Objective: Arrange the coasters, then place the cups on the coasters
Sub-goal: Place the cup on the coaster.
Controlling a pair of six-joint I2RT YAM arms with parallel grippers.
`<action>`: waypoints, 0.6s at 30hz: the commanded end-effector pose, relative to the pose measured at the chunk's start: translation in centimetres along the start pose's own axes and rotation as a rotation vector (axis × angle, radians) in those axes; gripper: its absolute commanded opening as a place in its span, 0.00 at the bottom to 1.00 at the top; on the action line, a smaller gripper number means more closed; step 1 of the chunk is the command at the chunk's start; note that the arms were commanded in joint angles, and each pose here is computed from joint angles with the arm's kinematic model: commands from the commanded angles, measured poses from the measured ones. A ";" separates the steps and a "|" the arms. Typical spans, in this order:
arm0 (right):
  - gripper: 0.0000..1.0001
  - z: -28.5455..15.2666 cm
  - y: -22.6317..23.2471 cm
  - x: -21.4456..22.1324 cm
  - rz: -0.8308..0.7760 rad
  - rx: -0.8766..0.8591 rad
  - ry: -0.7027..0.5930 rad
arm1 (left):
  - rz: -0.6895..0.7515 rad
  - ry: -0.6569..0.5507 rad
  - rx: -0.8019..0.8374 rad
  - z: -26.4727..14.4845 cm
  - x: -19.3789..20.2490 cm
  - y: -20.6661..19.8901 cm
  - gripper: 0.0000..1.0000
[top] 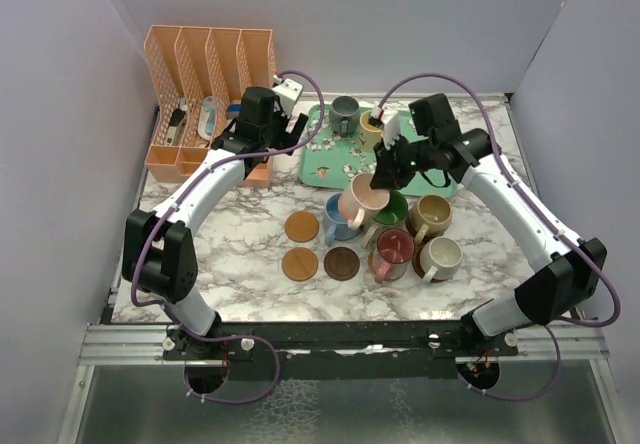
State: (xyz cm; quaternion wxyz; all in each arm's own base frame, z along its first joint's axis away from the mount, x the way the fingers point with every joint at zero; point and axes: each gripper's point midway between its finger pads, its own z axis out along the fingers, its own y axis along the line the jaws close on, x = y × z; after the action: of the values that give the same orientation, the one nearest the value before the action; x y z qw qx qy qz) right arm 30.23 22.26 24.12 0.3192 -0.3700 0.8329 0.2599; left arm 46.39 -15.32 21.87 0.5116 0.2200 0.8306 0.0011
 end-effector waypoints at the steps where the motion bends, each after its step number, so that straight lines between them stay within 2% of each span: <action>1: 0.01 0.4 2.7 -1.0 -0.004 -0.028 -0.061 | 0.020 -0.015 -0.091 -0.1 -0.8 2.0 0.99; 11: 0.01 4.9 7.2 4.5 -0.046 -0.116 0.082 | 0.027 0.022 -0.138 0.5 0.5 2.6 0.99; 18: 0.01 6.8 8.0 6.1 -0.068 -0.081 0.111 | 0.033 0.034 -0.154 0.6 1.0 2.8 0.99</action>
State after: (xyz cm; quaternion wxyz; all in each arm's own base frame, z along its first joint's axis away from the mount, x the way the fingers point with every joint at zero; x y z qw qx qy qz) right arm 21.90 27.12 15.43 0.2128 -0.4347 0.8355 0.2601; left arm 47.05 -13.43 21.39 0.5077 0.2046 0.8350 0.0559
